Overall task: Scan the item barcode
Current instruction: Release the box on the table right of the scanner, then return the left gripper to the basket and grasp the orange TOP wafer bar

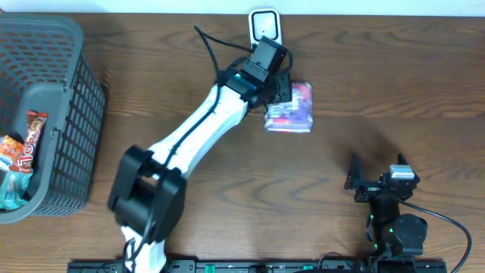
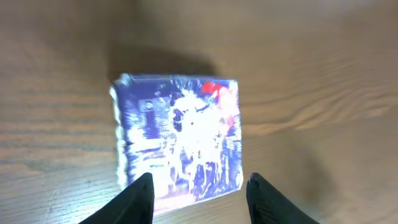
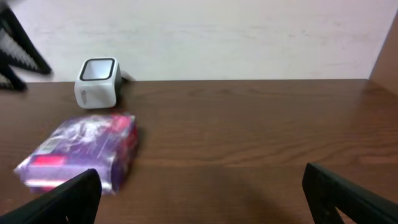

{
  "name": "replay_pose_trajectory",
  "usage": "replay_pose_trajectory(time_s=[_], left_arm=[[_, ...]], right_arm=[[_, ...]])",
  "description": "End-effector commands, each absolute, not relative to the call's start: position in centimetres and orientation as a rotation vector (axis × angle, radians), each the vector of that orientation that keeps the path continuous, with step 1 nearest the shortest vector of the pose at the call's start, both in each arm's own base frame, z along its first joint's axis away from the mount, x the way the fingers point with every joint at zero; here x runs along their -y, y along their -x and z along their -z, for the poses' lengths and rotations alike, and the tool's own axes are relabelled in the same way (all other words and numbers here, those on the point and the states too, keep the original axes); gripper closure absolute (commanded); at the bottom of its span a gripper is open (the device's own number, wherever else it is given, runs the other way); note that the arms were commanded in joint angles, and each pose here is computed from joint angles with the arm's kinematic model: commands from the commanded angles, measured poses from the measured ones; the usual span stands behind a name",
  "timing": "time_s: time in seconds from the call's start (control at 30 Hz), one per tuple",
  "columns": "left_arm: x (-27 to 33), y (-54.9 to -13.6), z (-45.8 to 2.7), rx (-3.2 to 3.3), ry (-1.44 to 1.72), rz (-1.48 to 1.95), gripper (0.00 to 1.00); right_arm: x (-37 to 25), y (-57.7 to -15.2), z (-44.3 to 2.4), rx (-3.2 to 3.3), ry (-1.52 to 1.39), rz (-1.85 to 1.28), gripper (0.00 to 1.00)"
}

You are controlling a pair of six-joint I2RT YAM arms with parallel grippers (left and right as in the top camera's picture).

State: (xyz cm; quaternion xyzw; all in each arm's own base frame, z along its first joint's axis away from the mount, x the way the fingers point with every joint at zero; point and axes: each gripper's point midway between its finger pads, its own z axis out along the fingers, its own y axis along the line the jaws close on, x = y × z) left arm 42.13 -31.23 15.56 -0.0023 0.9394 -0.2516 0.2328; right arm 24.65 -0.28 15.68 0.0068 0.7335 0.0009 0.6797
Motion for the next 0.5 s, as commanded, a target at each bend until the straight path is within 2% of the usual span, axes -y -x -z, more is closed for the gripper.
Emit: replay_pose_trajectory(time_s=[0.0, 0.23, 0.37, 0.47], left_arm=[[29.7, -42.8, -23.9, -2.396, 0.022, 0.767, 0.51], [24.7, -42.3, -31.5, -2.225, -0.024, 0.732, 0.5], [20.7, -41.4, -33.4, -2.191, -0.098, 0.592, 0.49], [16.7, -41.4, -34.5, -2.174, -0.014, 0.459, 0.46]], right_arm=[[0.4, -24.6, -15.6, -1.647, -0.006, 0.012, 0.01], [0.4, -24.6, -15.6, -1.647, -0.006, 0.012, 0.01], [0.4, -24.6, -15.6, -1.647, -0.006, 0.012, 0.01], [0.4, -24.6, -15.6, -1.647, -0.006, 0.012, 0.01]])
